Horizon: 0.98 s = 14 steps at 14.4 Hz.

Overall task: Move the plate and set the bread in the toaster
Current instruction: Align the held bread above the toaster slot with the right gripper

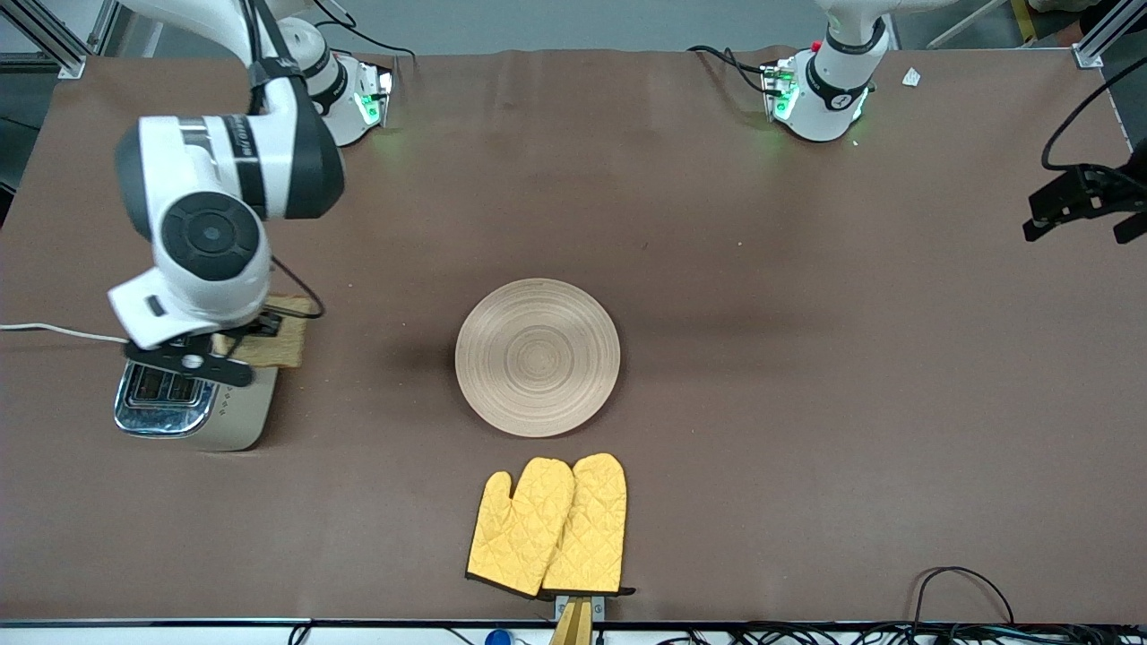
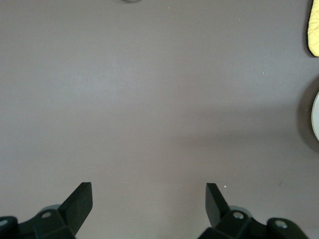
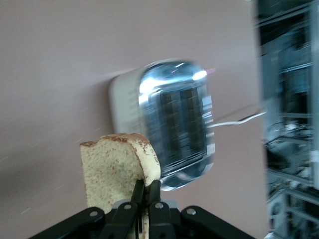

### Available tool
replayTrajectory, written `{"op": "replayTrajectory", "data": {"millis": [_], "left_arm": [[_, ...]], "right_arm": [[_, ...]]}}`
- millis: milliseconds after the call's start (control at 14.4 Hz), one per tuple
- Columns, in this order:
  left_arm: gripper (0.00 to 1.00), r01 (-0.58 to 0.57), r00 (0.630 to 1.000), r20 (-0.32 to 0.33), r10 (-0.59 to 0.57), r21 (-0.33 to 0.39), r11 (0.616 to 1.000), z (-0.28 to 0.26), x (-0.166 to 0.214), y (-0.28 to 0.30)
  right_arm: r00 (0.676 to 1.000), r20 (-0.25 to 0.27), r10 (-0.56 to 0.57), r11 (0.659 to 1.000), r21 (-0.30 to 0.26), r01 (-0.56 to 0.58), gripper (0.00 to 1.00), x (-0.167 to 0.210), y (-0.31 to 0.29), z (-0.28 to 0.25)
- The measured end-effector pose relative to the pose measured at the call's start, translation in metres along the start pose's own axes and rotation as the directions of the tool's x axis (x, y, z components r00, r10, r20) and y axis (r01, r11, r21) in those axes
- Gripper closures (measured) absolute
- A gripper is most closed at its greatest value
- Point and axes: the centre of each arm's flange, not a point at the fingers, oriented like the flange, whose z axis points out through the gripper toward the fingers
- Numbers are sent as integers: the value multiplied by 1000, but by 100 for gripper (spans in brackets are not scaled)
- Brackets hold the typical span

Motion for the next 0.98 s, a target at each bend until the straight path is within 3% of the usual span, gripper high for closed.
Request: {"op": "replayTrajectory", "data": {"millis": [209, 348, 627, 975], "left_arm": [[0, 12, 1000, 13, -12, 2, 1000, 2, -14, 17], [0, 10, 1000, 17, -10, 3, 1000, 3, -19, 20], [0, 17, 1000, 23, -18, 2, 1000, 6, -19, 21], [0, 24, 999, 29, -24, 1, 1000, 8, -19, 21]], "right_arm": [[995, -98, 2, 994, -108, -12, 93, 0, 35, 9], [987, -156, -24, 990, -138, 2, 93, -3, 57, 38], [985, -162, -55, 990, -139, 32, 93, -13, 73, 91], [980, -191, -54, 991, -133, 29, 93, -15, 62, 96]]}}
